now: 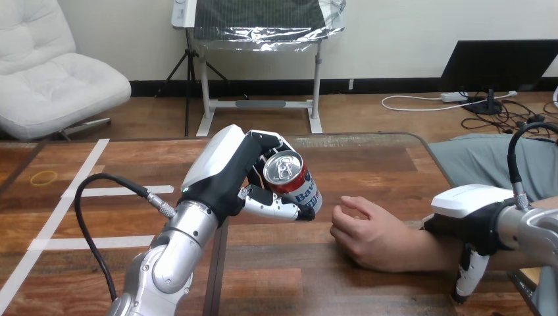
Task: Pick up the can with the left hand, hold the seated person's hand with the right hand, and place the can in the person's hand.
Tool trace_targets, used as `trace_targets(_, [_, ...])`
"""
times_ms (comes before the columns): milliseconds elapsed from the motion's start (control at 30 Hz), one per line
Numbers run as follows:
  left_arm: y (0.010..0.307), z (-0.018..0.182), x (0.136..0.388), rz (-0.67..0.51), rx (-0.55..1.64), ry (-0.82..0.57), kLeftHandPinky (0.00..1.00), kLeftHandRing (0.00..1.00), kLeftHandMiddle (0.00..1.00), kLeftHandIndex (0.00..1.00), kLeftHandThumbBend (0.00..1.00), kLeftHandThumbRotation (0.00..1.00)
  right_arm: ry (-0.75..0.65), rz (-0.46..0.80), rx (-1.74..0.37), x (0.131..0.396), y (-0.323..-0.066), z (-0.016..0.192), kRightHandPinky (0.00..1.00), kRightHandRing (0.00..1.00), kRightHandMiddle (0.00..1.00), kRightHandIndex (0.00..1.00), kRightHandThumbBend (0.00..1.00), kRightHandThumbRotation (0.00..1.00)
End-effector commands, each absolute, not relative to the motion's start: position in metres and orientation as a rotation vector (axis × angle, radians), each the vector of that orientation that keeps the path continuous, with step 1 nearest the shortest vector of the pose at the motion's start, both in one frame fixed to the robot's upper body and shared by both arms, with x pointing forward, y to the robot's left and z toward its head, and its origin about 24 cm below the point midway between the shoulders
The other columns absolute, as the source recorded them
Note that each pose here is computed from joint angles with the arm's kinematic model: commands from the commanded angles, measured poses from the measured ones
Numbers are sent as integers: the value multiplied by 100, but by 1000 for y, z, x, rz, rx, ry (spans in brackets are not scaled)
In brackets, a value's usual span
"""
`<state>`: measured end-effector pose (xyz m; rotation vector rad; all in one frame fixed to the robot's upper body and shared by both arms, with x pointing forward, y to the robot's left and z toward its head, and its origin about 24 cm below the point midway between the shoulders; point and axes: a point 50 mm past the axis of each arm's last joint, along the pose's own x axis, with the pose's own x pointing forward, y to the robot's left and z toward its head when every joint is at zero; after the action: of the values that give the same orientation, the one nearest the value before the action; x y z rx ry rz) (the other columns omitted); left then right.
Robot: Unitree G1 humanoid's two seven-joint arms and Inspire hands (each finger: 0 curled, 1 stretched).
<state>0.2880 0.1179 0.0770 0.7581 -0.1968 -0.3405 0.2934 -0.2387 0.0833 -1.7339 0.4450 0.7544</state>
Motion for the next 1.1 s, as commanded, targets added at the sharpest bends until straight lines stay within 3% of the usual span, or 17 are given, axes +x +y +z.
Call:
trace_targets(0, [117, 103, 292, -306, 751, -298, 33, 38, 44, 49, 63, 0, 404, 690, -1755, 308, -232, 95, 87, 90, 90, 86, 68, 17])
trace_targets(267, [118, 103, 291, -306, 749, -297, 33, 38, 44, 49, 63, 0, 444, 678, -1712, 311, -231, 89, 81, 85, 87, 85, 66, 15])
trace_targets(600, [119, 104, 291, -304, 745, -287, 32, 38, 44, 49, 63, 0, 452, 681, -1685, 311, -231, 82, 65, 73, 79, 79, 67, 10])
trace_targets(1067, [121, 104, 291, -297, 759, -286, 32, 37, 44, 49, 63, 0, 457, 674, -1665, 311, -232, 71, 44, 54, 65, 63, 69, 4])
